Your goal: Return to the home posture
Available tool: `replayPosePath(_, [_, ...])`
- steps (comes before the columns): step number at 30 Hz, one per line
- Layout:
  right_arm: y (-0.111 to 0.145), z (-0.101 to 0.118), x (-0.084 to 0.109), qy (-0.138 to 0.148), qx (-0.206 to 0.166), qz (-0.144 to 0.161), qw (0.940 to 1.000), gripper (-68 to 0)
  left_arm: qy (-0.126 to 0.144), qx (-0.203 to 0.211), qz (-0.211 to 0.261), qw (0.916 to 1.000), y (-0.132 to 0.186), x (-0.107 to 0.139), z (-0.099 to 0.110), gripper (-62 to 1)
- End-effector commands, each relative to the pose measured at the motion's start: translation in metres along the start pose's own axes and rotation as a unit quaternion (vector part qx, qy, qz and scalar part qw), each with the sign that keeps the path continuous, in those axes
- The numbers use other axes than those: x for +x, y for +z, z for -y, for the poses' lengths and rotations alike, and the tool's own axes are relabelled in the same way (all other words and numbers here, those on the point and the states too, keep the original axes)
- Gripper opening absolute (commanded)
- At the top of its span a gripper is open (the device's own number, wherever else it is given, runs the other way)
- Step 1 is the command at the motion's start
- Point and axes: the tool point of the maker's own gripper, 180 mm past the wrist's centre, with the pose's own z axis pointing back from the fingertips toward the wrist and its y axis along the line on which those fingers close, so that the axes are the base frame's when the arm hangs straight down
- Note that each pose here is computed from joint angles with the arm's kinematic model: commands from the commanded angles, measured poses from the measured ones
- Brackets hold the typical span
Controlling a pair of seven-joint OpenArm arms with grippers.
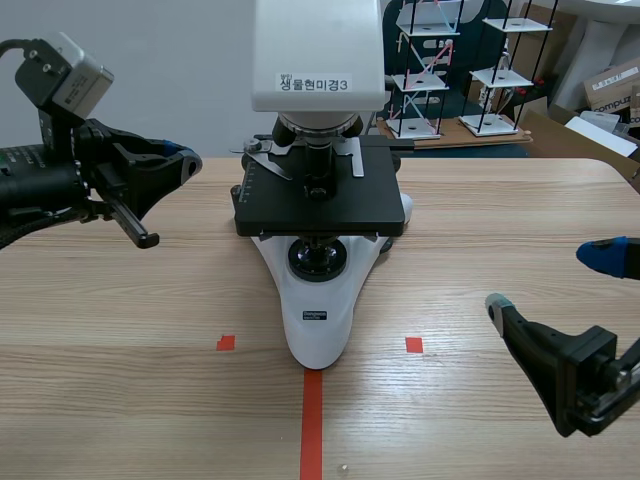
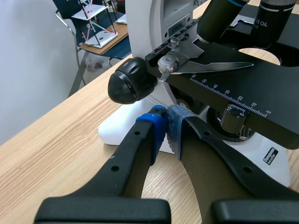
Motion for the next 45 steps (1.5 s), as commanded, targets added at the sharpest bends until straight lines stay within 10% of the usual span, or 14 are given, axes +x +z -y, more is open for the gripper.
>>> replayPosePath(1, [0.0,0.001,0.009,0.006,0.002,0.013,0.9999,-8.0,-0.011,0.001,0.022,0.9997,-0.002,0.015,-0.002,-56.7])
replayPosePath(26, [0.0,0.001,0.009,0.006,0.002,0.012,0.9999,-8.0,0.003,0.033,0.029,0.999,0.032,0.016,0.002,-56.4])
replayPosePath(39, [0.0,0.001,0.009,0.006,0.002,0.013,0.9999,-8.0,0.052,0.073,0.001,0.996,0.083,-0.005,0.033,-27.0])
replayPosePath(45, [0.0,0.001,0.009,0.006,0.002,0.012,0.9999,-8.0,0.031,0.083,0.002,0.9961,0.103,-0.003,0.054,-15.9])
